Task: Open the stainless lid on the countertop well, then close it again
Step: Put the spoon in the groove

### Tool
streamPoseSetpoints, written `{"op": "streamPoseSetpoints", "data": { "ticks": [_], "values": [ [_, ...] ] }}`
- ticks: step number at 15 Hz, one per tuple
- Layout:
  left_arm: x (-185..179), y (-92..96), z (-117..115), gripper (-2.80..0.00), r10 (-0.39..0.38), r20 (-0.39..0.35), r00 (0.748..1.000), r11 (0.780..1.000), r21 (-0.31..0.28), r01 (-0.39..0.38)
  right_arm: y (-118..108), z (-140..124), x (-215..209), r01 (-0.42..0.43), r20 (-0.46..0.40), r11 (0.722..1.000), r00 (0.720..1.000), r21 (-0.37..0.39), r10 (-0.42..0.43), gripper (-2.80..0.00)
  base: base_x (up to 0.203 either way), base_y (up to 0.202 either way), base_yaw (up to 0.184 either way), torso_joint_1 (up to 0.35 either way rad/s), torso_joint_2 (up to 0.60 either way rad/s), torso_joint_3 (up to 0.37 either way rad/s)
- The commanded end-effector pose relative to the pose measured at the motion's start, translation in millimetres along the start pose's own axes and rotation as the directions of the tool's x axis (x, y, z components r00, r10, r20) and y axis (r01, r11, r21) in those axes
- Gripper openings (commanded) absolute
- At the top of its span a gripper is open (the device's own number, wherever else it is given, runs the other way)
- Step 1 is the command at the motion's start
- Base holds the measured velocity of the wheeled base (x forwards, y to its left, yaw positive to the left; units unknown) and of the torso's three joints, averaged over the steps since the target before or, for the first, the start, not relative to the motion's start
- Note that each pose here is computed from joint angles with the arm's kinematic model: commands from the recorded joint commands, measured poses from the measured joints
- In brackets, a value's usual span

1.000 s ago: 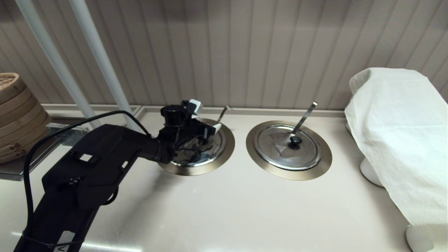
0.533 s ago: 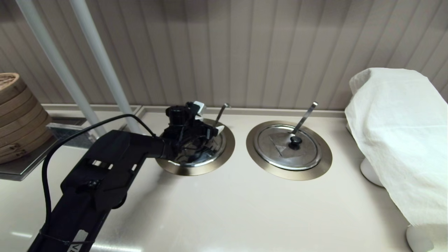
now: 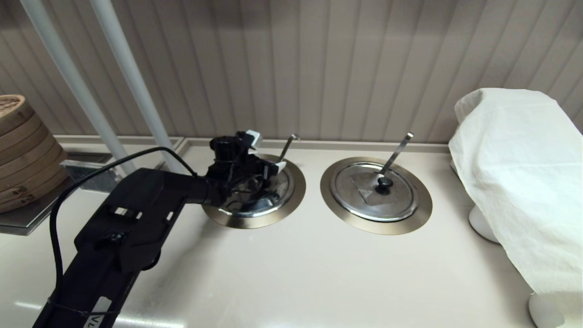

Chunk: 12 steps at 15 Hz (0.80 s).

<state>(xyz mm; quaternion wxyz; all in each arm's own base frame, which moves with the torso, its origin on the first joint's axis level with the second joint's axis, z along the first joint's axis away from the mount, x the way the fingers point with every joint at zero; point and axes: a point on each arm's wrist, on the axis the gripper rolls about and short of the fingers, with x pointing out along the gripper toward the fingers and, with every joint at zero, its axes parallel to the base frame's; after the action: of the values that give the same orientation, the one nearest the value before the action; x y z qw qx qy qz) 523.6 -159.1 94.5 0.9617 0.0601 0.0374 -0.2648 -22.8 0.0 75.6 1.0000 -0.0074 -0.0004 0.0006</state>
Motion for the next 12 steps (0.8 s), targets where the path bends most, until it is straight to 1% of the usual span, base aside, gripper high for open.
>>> {"op": "streamPoseSetpoints", "data": {
  "ticks": [1, 5, 12],
  "values": [
    [-2.6, 7.3, 2.6, 0.0, 0.014, 0.01, 1.0, 1.0, -0.011, -0.014, 0.0, 0.0, 0.0, 0.0, 0.0, 1.0, 1.0, 0.0, 0.0, -2.8, 0.0, 0.0, 0.0, 0.0, 0.0, 0.0],
    [-6.8, 13.3, 11.3, 0.0, 0.026, 0.024, 0.999, 0.999, -0.031, -0.026, 0.0, 0.0, 0.0, 0.0, 0.001, 1.0, 1.0, 0.0, 0.0, -2.8, 0.0, 0.0, 0.0, 0.0, 0.0, 0.0],
    [-7.7, 15.7, 11.3, 0.0, 0.03, 0.024, 0.999, 0.999, -0.033, -0.029, 0.0, 0.1, 0.1, 0.0, -0.001, 1.0, 1.0, 0.0, 0.0, -2.8, 0.0, 0.0, 0.0, 0.0, 0.0, 0.0]
  ]
}}
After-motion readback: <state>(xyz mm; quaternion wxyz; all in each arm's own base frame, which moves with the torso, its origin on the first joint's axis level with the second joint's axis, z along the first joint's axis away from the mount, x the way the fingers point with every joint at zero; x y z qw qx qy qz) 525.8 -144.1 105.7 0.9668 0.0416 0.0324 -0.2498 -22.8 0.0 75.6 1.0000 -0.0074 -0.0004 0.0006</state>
